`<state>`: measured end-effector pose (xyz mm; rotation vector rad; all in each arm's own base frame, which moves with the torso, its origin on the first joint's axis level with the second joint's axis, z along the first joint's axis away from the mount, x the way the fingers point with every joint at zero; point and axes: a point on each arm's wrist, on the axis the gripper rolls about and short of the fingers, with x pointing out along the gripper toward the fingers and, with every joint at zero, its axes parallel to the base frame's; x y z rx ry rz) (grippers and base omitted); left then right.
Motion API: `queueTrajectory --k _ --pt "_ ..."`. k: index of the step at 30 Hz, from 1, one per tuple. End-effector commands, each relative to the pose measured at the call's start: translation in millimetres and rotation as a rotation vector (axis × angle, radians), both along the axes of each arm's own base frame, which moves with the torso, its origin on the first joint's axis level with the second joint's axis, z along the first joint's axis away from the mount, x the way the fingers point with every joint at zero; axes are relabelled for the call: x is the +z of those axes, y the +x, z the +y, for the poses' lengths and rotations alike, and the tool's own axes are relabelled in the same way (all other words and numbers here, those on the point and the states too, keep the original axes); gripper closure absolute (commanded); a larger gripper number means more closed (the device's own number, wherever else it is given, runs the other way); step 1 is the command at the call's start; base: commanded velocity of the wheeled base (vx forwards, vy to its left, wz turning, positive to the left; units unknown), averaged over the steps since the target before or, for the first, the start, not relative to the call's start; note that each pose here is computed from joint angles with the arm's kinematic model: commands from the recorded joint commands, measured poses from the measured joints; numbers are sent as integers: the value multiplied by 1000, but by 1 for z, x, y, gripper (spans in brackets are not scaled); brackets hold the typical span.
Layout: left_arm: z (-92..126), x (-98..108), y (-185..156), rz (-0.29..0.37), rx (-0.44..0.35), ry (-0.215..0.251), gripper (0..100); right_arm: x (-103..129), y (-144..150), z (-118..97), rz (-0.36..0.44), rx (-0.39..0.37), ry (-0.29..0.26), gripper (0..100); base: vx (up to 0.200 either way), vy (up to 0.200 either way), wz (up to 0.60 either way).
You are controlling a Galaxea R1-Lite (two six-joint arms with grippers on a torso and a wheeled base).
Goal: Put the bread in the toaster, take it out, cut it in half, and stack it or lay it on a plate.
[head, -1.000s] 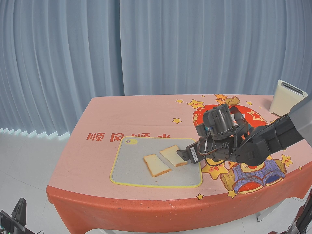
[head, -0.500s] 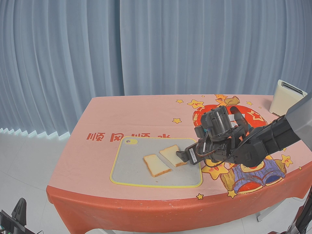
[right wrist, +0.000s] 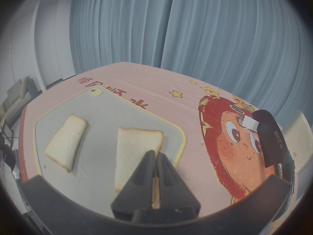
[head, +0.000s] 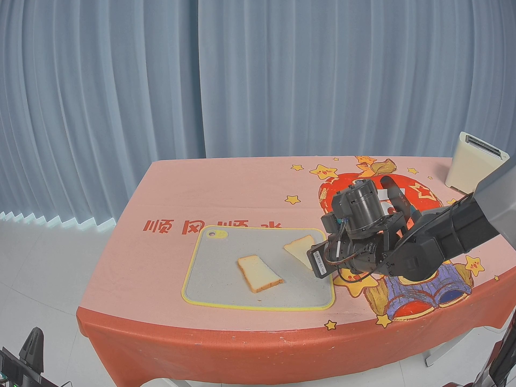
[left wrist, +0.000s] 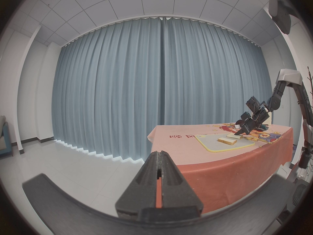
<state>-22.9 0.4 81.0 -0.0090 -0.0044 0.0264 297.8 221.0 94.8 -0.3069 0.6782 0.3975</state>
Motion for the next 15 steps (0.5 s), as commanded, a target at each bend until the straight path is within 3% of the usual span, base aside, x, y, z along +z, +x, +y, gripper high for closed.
queueTrajectory --k 1,15 --pt "0 -5 0 1 1 0 100 2 -3 -1 -3 3 3 100 0 0 0" --pt "0 -5 0 1 1 0 100 21 -12 -3 -36 3 41 100 0 0 0"
